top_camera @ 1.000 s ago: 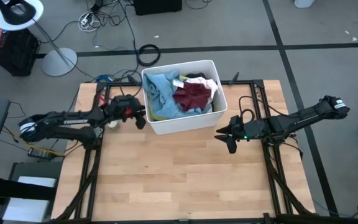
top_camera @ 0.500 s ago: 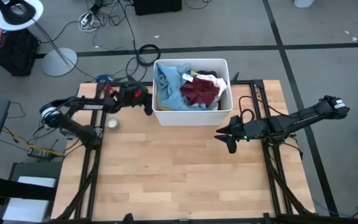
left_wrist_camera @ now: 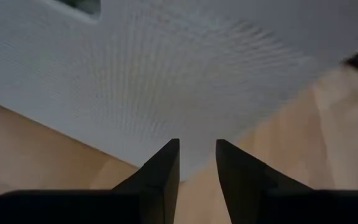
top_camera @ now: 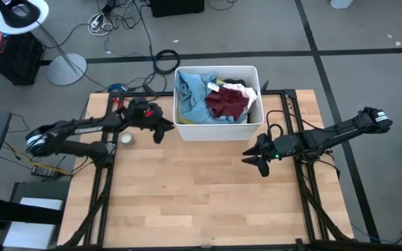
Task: Sort clothes
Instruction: Adjust the white laundry bin, then return to home position
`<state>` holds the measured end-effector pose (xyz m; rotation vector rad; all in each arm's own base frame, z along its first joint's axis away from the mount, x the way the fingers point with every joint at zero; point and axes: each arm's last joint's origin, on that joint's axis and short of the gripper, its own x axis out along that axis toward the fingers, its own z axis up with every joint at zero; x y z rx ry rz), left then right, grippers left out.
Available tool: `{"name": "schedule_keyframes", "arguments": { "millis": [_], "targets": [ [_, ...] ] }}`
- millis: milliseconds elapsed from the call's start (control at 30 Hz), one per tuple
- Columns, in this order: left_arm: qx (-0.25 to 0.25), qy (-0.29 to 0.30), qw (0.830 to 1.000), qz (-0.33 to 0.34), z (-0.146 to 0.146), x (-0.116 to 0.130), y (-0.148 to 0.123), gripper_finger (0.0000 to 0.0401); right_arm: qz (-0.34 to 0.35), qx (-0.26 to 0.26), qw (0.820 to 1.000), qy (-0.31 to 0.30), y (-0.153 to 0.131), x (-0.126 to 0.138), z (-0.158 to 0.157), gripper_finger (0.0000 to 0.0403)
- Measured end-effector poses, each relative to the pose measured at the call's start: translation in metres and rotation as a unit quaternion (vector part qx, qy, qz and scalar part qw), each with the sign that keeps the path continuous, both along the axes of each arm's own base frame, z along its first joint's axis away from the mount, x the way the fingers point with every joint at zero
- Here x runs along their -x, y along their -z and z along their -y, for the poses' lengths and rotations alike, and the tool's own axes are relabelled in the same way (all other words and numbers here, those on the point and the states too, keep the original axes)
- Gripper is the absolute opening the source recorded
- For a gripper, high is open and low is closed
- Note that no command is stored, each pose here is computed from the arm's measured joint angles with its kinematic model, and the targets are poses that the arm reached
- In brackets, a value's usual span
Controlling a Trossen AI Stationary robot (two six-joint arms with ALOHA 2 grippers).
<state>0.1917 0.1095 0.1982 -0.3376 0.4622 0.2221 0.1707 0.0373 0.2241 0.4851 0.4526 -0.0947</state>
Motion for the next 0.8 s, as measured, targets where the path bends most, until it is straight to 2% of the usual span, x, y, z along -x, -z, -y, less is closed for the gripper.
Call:
{"name": "schedule_keyframes", "arguments": {
  "millis": [100,267,433,633,800],
  "targets": [
    [-0.014,-0.018,0.999,0.031,0.024,0.01,-0.006,0.0111,-0.003,0.002,1.0,-0.003,0.001,0.0,0.0,0.0171],
    [-0.039,-0.024,0.996,0.074,0.059,0.028,-0.006,0.0111,-0.014,0.061,0.998,-0.026,0.003,0.001,0.002,0.0171],
    [-0.056,-0.007,0.99,0.129,0.082,0.037,-0.008,0.0111,-0.01,0.064,0.998,-0.02,0.001,0.002,0.005,0.0171],
    [-0.085,0.012,0.987,0.138,0.107,0.036,-0.005,0.0111,0.002,0.073,0.997,-0.021,-0.003,0.004,0.009,0.0171],
    [-0.112,0.039,0.974,0.195,0.124,0.043,0.006,0.0111,0.017,0.072,0.997,-0.034,-0.007,0.008,0.009,0.0171]
  ]
}}
